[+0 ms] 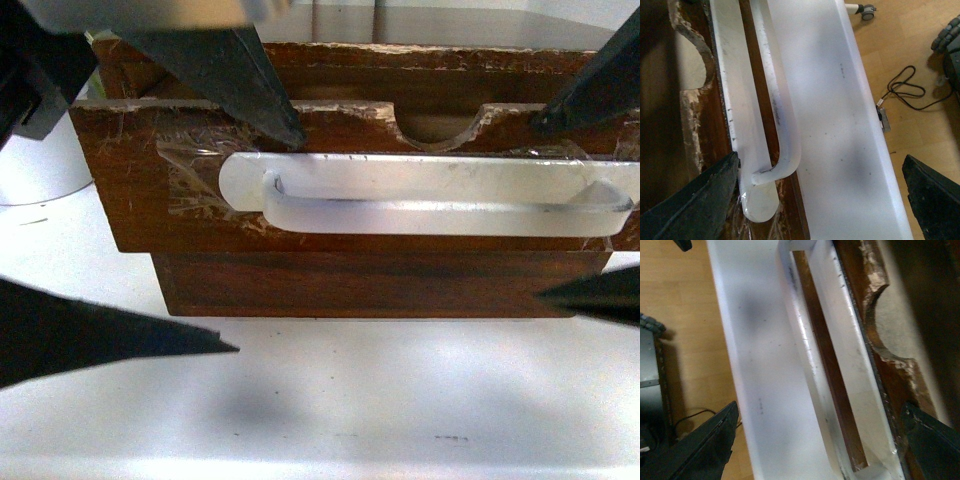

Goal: Open drawer

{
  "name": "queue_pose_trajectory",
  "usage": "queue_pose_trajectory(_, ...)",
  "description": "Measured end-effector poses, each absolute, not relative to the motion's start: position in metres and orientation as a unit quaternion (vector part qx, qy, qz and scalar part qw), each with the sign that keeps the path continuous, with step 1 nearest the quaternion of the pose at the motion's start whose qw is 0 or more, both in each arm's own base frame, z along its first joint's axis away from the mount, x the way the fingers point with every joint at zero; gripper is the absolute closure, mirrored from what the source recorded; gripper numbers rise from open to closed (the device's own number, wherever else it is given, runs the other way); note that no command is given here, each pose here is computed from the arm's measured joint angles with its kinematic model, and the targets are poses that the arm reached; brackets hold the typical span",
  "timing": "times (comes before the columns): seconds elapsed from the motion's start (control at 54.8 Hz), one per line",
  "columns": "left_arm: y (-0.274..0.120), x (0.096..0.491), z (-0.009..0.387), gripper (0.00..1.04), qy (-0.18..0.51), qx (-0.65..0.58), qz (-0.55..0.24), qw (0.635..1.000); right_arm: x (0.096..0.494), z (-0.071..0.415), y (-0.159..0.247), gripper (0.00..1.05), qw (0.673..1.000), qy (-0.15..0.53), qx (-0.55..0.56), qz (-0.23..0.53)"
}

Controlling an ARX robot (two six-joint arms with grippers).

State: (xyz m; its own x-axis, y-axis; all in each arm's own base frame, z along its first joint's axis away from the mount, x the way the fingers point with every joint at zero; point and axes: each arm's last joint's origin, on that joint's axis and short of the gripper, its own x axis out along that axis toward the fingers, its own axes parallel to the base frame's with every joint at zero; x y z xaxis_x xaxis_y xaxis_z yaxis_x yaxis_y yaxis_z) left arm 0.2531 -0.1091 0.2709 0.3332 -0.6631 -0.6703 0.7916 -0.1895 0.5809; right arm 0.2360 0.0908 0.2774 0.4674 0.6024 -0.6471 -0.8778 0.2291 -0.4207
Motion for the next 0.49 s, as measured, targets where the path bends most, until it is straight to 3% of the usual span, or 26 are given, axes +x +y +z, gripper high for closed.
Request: queue_pose_trajectory(0.493,-0.082,0.267,0.3,0.06,0.005,0.439,-0.514,0.737,0.239,0.307,0.06,0.09,0.849,0.093,-0.366,0.369)
